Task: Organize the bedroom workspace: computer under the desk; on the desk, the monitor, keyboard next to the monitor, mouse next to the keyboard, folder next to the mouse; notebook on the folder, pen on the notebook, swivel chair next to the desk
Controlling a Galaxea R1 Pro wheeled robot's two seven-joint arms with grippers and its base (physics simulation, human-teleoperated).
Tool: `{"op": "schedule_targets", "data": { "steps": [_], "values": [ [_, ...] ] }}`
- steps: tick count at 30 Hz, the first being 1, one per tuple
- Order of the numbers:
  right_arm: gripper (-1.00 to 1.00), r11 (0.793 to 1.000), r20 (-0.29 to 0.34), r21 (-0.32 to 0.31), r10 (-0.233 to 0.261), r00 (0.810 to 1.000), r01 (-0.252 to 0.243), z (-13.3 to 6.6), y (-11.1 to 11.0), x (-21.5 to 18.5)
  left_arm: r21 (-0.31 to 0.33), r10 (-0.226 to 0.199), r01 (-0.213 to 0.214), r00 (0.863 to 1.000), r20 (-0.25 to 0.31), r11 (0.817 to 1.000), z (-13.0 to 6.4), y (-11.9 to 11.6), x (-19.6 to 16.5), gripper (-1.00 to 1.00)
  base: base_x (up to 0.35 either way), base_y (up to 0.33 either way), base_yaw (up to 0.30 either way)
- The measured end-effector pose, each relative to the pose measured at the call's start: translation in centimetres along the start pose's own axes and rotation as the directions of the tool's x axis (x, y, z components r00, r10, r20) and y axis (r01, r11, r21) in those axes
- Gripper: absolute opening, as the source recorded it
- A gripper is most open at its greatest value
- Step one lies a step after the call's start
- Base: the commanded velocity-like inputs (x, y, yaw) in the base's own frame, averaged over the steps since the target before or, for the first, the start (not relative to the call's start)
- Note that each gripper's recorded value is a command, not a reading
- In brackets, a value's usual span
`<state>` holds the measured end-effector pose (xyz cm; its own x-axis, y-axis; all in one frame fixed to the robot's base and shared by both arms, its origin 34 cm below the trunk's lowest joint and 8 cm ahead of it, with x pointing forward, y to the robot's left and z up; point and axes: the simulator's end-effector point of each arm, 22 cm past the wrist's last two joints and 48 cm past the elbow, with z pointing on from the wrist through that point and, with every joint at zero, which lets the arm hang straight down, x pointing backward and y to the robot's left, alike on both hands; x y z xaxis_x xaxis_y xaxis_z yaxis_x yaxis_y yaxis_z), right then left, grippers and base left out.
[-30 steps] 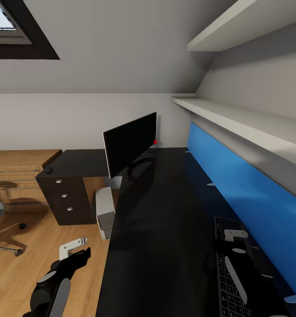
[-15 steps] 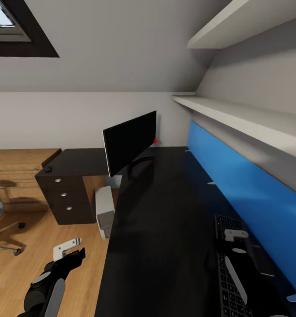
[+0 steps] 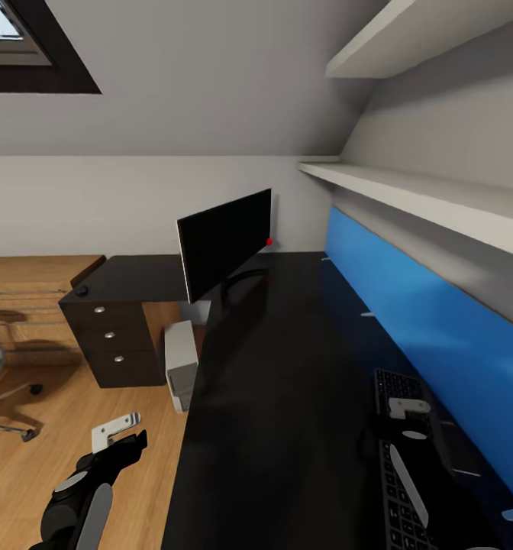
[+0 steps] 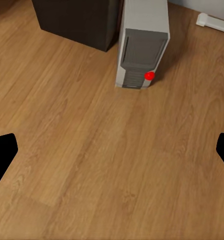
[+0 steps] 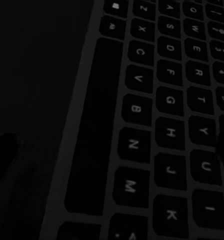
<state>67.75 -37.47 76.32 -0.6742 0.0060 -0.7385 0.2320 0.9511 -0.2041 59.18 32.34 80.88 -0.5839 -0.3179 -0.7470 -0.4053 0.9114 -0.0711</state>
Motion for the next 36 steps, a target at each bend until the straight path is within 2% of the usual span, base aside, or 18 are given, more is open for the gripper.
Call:
{"op": "schedule_targets", "data": {
  "steps": [18,31,36],
  "values": [
    [1.00,1.000,0.011,0.005,-0.004,1.000,0.004,1.7,0.5,1.6,0.000,0.001,-0.001,1.000,0.000,1.000,1.9,0.2,2.1,1.00,0.000,0.000,0.000],
    [1.00,1.000,0.011,0.005,-0.002,1.000,0.002,1.7,0.4,1.6,0.005,-0.001,0.001,1.000,-0.001,1.000,1.9,0.1,2.2,1.00,0.000,0.000,0.000],
    [1.00,1.000,0.008,0.009,-0.006,1.000,0.006,1.8,0.3,1.7,0.005,-0.001,0.001,1.000,-0.002,1.000,1.9,0.0,2.2,1.00,-0.180,0.000,0.000]
  ]
}}
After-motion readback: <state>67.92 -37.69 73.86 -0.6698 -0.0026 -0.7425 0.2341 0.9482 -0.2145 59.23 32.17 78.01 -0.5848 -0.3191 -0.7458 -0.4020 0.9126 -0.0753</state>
